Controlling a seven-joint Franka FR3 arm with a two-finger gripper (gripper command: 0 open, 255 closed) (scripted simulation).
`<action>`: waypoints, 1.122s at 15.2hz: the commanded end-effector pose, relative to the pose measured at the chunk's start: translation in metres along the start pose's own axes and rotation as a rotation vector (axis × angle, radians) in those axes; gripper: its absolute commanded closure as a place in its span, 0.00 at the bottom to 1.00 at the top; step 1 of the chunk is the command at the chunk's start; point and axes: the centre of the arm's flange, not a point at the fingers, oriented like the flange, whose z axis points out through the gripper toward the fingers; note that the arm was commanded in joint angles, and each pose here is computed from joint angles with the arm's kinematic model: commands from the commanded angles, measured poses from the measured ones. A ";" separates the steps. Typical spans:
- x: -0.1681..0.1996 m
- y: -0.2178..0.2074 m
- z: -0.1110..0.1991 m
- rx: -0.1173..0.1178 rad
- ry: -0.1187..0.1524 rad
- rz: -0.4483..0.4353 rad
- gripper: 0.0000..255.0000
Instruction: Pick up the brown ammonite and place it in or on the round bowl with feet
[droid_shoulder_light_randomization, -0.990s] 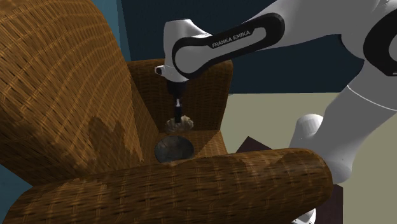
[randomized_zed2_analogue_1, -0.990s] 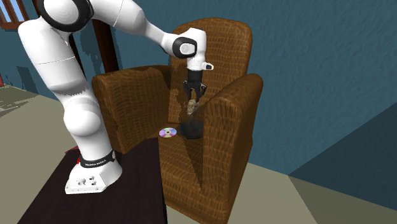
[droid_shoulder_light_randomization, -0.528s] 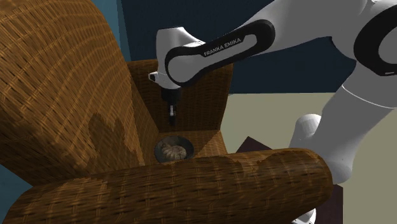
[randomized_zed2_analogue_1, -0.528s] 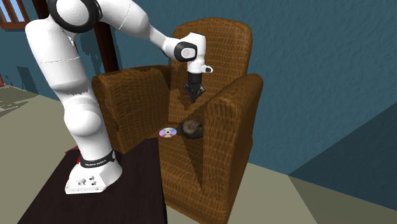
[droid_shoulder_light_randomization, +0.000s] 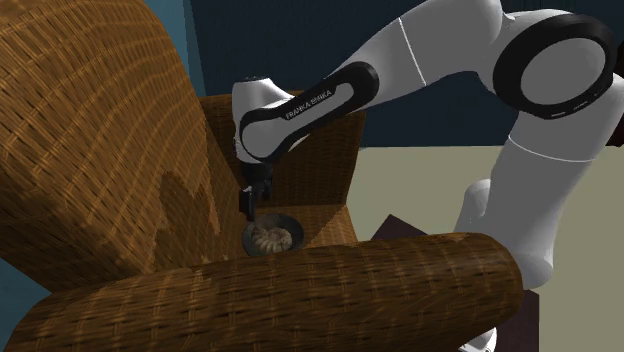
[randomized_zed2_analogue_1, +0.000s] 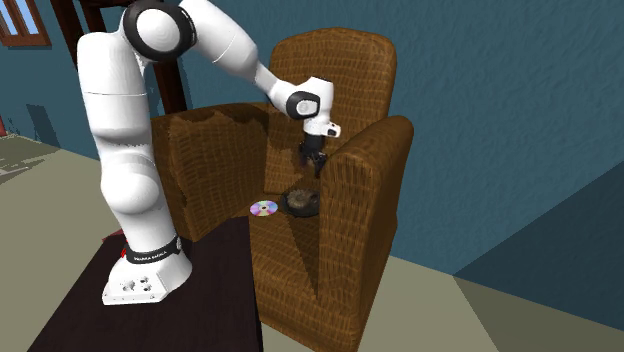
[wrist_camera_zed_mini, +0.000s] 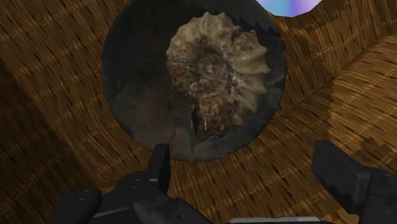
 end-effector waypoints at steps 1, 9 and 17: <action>0.008 0.005 0.026 0.014 -0.005 0.148 0.00; 0.020 0.012 0.081 0.031 -0.012 0.312 0.00; 0.020 0.011 0.095 0.031 -0.012 0.312 0.00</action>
